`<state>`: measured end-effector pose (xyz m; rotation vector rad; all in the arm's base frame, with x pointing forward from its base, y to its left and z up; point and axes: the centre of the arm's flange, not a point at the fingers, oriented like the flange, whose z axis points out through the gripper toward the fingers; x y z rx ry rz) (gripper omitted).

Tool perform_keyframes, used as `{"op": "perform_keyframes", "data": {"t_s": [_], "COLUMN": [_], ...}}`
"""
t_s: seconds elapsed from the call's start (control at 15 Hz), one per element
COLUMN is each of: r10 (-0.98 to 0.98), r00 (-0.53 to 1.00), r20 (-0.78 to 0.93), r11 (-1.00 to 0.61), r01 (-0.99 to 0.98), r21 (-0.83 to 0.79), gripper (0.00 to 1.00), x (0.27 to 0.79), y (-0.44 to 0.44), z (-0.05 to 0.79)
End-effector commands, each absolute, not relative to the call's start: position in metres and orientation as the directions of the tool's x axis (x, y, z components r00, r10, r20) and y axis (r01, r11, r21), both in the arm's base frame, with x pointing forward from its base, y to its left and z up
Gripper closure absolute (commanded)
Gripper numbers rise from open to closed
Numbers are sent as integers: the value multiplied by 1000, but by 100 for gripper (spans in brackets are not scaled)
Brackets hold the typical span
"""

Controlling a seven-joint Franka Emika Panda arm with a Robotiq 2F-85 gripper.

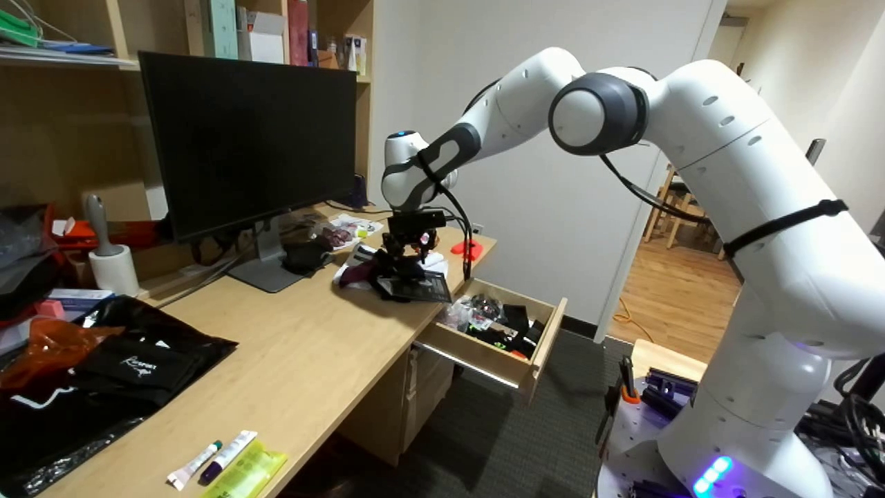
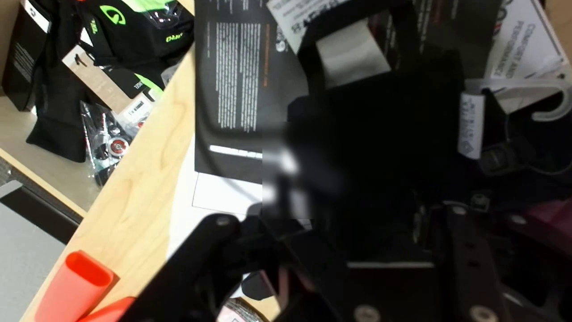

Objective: Put the pair of socks in the drawer

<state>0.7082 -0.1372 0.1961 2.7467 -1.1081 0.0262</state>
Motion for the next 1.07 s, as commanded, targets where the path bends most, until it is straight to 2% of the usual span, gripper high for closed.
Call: {"op": "perform_keyframes", "data": {"t_s": [0.0, 0.27, 0.53, 0.6, 0.87, 0.93, 1.0], "r10": [-680, -682, -719, -725, -743, -746, -750], "r00": [732, 730, 695, 688, 661, 659, 654], "r20": [47, 34, 23, 29, 101, 89, 99], "r11": [-719, -719, -682, -677, -653, -652, -648], "r01": [-678, -679, -712, -720, -750, -752, -757], "r21": [154, 150, 169, 155, 106, 99, 89], "gripper": [66, 91, 99, 95, 92, 72, 66], "x": [709, 704, 693, 688, 677, 678, 680], "y": [-145, -148, -156, -160, -169, -170, -168], "z": [197, 203, 240, 257, 318, 326, 326]}}
